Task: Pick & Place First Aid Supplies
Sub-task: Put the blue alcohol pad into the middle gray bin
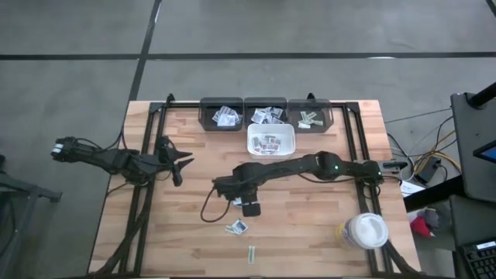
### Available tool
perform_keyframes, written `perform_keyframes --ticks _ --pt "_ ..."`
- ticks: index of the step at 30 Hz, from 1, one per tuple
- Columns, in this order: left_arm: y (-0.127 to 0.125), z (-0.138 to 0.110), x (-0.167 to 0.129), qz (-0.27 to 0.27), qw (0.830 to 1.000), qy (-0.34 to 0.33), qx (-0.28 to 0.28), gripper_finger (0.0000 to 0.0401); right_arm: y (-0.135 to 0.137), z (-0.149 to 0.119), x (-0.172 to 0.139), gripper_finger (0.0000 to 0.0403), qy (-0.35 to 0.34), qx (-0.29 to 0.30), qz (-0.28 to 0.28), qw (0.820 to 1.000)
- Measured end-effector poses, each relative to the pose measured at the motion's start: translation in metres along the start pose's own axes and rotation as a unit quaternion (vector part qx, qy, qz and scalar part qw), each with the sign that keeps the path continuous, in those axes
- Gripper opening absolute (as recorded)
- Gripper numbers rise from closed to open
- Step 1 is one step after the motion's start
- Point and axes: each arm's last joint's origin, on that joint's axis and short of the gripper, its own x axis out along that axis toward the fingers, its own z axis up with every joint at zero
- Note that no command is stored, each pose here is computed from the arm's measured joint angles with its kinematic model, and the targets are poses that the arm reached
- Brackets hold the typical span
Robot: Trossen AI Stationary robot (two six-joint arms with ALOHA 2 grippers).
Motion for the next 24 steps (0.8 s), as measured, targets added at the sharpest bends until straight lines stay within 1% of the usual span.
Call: perform_keyframes --ticks 4,8,16,19,24 --pt "0.000 -0.001 0.000 0.001 1.000 0.004 0.003 0.0094 0.000 0.003 0.000 0.0105 -0.014 -0.002 0.001 1.000" --pt "0.000 -0.001 0.000 0.002 1.000 0.005 0.004 0.0094 0.000 0.005 0.003 0.0114 -0.023 0.001 0.001 1.000" --pt "0.000 -0.001 0.000 0.002 1.000 0.005 0.004 0.0094 0.000 -0.003 0.026 0.0116 0.011 0.018 0.000 1.000" --pt "0.000 -0.001 0.000 0.002 1.000 0.005 0.004 0.0094 0.000 -0.003 0.036 0.0116 0.006 0.037 -0.003 0.999" --pt "0.000 -0.001 0.000 0.002 1.000 0.006 0.004 0.0094 -0.001 -0.008 0.050 0.0113 0.021 0.063 -0.006 0.998"
